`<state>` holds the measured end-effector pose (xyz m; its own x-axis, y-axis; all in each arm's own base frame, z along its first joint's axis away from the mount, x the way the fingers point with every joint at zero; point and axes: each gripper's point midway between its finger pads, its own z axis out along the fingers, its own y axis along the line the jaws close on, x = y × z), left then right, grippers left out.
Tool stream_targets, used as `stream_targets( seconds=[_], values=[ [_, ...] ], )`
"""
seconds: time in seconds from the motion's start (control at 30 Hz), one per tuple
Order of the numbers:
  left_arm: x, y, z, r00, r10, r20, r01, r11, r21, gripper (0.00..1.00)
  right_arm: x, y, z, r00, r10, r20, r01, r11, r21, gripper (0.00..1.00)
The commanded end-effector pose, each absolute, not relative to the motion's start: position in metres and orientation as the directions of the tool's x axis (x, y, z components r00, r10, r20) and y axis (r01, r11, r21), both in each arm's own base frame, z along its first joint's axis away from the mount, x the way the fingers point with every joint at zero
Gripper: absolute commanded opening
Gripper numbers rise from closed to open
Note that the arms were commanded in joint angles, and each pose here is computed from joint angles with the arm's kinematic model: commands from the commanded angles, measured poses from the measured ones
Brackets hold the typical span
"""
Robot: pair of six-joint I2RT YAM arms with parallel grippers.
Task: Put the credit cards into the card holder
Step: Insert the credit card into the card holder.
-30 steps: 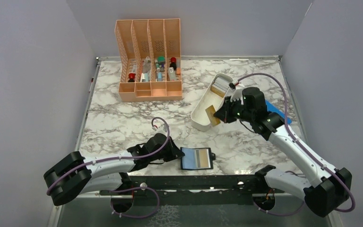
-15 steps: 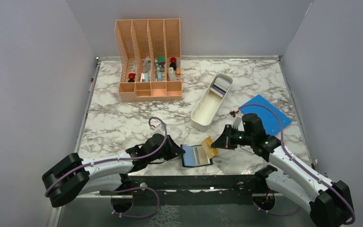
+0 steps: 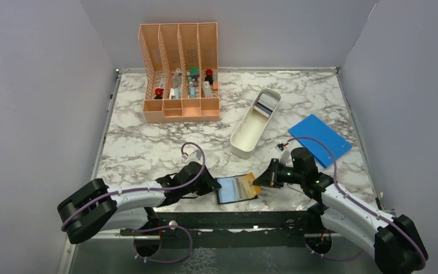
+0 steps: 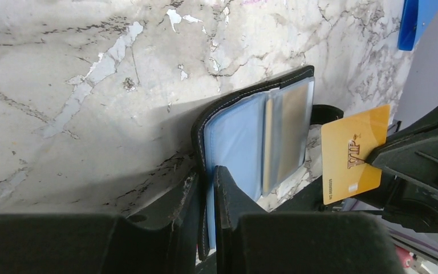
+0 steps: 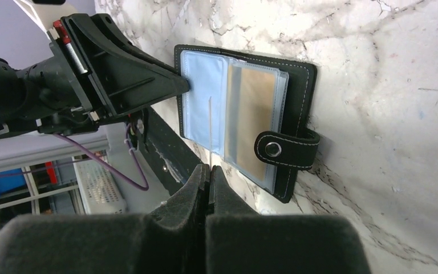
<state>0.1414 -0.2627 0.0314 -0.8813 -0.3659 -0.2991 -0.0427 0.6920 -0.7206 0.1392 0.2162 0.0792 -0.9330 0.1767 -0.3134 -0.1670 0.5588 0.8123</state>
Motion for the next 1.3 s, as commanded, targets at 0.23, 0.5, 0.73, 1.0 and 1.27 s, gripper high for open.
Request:
stream_targets(
  seconds=[0.23,0.5,0.73,1.0,1.27],
  values=[
    [0.144,-0.265,0.019,-0.896,-0.309,-0.318,-0.021,0.746,-0.666,0.17,0.140,0.227,0.068,-0.916,0.181,-0.357,-0.205,0.555,0.807,0.01],
    [0.143,-0.271,0.013,-0.908,-0.286,-0.306,-0.014,0.751,-0.660,0.17,0.137,0.233,0.058,-0.908,0.177,-0.380,-0.213,0.585,0.782,0.01],
    [0.142,-0.274,0.013,-0.912,-0.278,-0.302,-0.009,0.749,-0.663,0.16,0.137,0.229,0.047,-0.899,0.185,-0.396,-0.205,0.621,0.757,0.01],
    [0.141,-0.272,0.011,-0.912,-0.284,-0.297,-0.013,0.743,-0.669,0.16,0.138,0.226,0.035,-0.895,0.182,-0.408,-0.202,0.649,0.734,0.01],
    [0.138,-0.272,0.010,-0.916,-0.273,-0.293,-0.008,0.744,-0.668,0.16,0.146,0.225,0.035,-0.877,0.232,-0.420,-0.183,0.648,0.739,0.01]
  ],
)
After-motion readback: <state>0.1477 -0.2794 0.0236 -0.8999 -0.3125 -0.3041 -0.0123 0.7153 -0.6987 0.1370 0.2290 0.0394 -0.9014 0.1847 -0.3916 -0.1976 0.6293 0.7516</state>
